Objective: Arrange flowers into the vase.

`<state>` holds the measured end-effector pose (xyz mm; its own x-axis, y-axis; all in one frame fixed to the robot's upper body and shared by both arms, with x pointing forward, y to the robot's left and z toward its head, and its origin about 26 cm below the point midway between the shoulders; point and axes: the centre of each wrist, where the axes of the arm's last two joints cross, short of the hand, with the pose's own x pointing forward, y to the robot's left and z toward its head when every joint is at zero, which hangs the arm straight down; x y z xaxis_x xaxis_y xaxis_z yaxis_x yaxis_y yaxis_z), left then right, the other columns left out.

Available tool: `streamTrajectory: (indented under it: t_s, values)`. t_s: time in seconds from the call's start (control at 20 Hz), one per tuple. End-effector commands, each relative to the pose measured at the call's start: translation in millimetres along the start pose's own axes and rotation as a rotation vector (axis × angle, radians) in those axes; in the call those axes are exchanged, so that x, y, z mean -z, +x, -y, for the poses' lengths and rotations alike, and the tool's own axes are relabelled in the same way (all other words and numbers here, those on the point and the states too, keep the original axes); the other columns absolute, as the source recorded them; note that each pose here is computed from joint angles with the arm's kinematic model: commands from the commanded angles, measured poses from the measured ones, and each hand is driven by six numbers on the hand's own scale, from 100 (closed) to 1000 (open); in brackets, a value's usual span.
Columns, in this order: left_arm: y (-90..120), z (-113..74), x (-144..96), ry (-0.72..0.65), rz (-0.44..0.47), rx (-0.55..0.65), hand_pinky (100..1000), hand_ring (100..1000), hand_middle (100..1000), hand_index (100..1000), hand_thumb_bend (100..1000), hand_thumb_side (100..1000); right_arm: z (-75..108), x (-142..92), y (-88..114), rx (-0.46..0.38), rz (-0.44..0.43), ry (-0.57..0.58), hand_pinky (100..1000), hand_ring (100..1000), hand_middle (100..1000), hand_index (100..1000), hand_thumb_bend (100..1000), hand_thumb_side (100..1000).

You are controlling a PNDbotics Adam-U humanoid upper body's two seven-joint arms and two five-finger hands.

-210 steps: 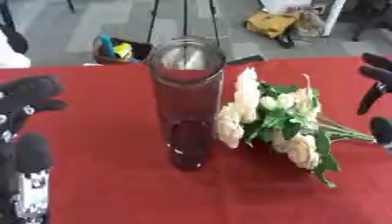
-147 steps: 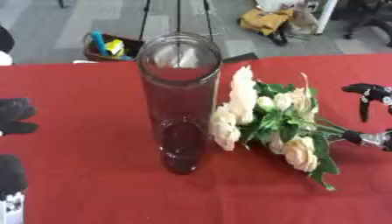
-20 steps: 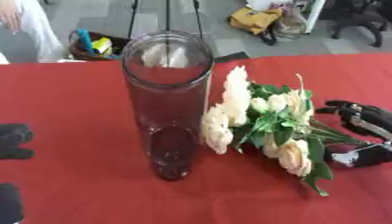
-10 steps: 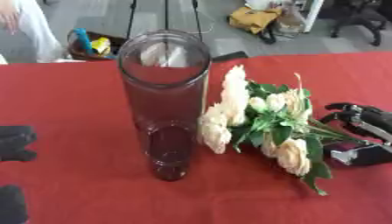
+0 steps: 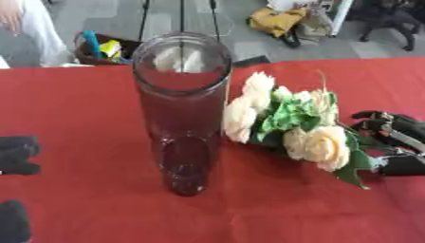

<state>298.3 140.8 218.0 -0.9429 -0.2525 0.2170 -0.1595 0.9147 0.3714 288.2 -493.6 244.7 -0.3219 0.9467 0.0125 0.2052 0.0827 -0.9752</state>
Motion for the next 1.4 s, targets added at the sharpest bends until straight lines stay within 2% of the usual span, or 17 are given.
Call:
streamTrajectory:
  t_s: [0.05, 0.2, 0.5, 0.6, 0.75, 0.8, 0.85, 0.9, 1.4]
  values:
    - [5.4, -0.4, 4.2, -0.001, 0.025, -0.007, 592, 720, 717, 774, 100, 735, 11.8, 2.5, 3.3, -0.014, 0.019, -0.018, 733, 904, 100, 783, 100, 614]
    - [5.6, -0.3, 4.9, 0.002, 0.027, -0.008, 591, 720, 717, 774, 100, 733, 10.0, 2.6, 3.4, -0.014, 0.016, -0.007, 721, 903, 100, 778, 100, 606]
    - [5.5, -0.4, 4.9, 0.001, 0.026, -0.007, 591, 720, 719, 773, 100, 733, 10.7, 3.3, 4.2, -0.018, 0.03, -0.015, 634, 847, 100, 745, 100, 567]
    - [5.5, -0.3, 4.8, 0.0, 0.025, -0.008, 590, 720, 720, 774, 100, 735, 10.6, 3.0, 4.1, -0.022, 0.029, -0.018, 597, 774, 100, 687, 100, 551]
    - [5.4, -0.4, 4.5, 0.001, 0.022, -0.008, 590, 719, 721, 775, 100, 735, 9.6, 2.6, 3.4, -0.02, 0.023, -0.031, 576, 746, 100, 653, 100, 548]
    - [5.4, -0.4, 4.6, 0.001, 0.022, -0.008, 590, 715, 720, 774, 100, 733, 9.4, 2.5, 3.2, -0.02, 0.021, -0.034, 522, 682, 100, 587, 100, 543]
    - [5.5, -0.4, 4.6, 0.0, 0.023, -0.007, 590, 715, 720, 774, 100, 733, 9.4, 2.5, 2.8, -0.021, 0.017, -0.039, 522, 682, 100, 587, 100, 543]
    - [5.5, -0.4, 4.6, 0.001, 0.023, -0.007, 589, 715, 721, 774, 100, 718, 9.4, 2.5, 2.6, -0.022, 0.012, -0.045, 478, 620, 100, 524, 100, 531]
    - [5.7, 0.2, 4.3, -0.006, 0.02, -0.004, 588, 708, 721, 773, 100, 734, 7.1, 2.5, 1.2, -0.019, -0.019, -0.102, 370, 516, 100, 361, 100, 508]
